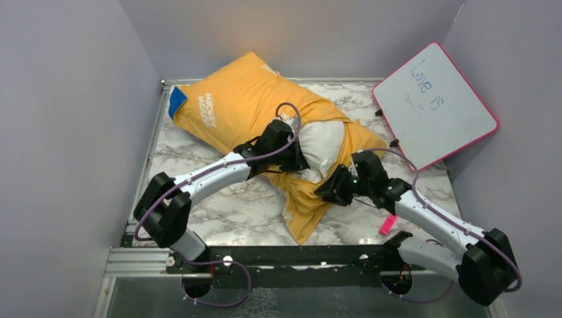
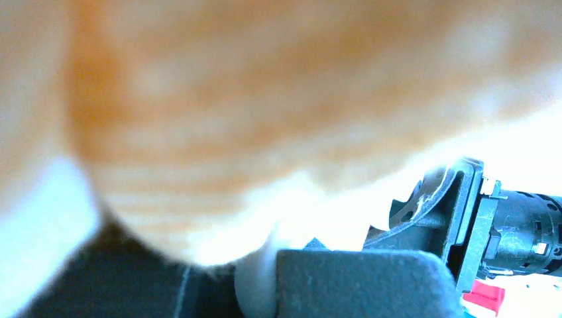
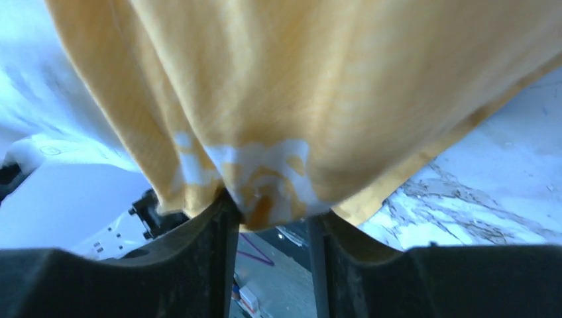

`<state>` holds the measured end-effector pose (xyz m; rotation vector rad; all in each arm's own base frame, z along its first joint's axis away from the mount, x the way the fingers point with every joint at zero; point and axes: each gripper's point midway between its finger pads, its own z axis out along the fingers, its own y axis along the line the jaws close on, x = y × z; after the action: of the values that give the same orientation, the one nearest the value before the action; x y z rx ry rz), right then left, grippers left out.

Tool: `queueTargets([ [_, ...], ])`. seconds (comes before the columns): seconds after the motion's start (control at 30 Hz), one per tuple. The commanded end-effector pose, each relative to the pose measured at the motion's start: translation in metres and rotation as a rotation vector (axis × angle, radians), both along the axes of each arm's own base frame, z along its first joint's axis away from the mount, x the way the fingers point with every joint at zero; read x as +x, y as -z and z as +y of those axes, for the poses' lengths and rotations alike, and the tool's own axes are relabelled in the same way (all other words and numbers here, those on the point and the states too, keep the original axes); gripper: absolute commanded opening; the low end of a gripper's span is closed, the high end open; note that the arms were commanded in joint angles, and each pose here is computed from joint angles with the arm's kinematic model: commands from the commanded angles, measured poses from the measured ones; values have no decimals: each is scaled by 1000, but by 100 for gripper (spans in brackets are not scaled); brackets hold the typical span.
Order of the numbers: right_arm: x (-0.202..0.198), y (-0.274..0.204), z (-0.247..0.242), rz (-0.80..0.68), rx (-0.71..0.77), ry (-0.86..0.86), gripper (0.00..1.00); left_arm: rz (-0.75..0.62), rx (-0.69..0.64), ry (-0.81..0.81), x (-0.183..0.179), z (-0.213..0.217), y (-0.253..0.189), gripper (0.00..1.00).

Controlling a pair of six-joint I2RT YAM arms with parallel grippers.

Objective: Remove the pillowcase from the pillow
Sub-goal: Remove the pillow from the pillowcase.

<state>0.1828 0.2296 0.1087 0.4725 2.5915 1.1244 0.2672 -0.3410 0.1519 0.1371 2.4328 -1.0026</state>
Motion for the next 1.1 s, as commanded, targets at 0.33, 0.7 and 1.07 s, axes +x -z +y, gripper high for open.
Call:
queueTargets([
  [0.33, -3, -34, 12, 276, 251, 280, 56, -184, -94, 28, -1, -36, -32, 0],
  [0.7, -28, 16, 3, 272, 52, 84, 0, -278, -87, 9, 35, -43, -74, 0],
  [1.07, -49, 77, -36, 310, -96, 204, 0, -292, -131, 6, 55, -30, -106, 0],
])
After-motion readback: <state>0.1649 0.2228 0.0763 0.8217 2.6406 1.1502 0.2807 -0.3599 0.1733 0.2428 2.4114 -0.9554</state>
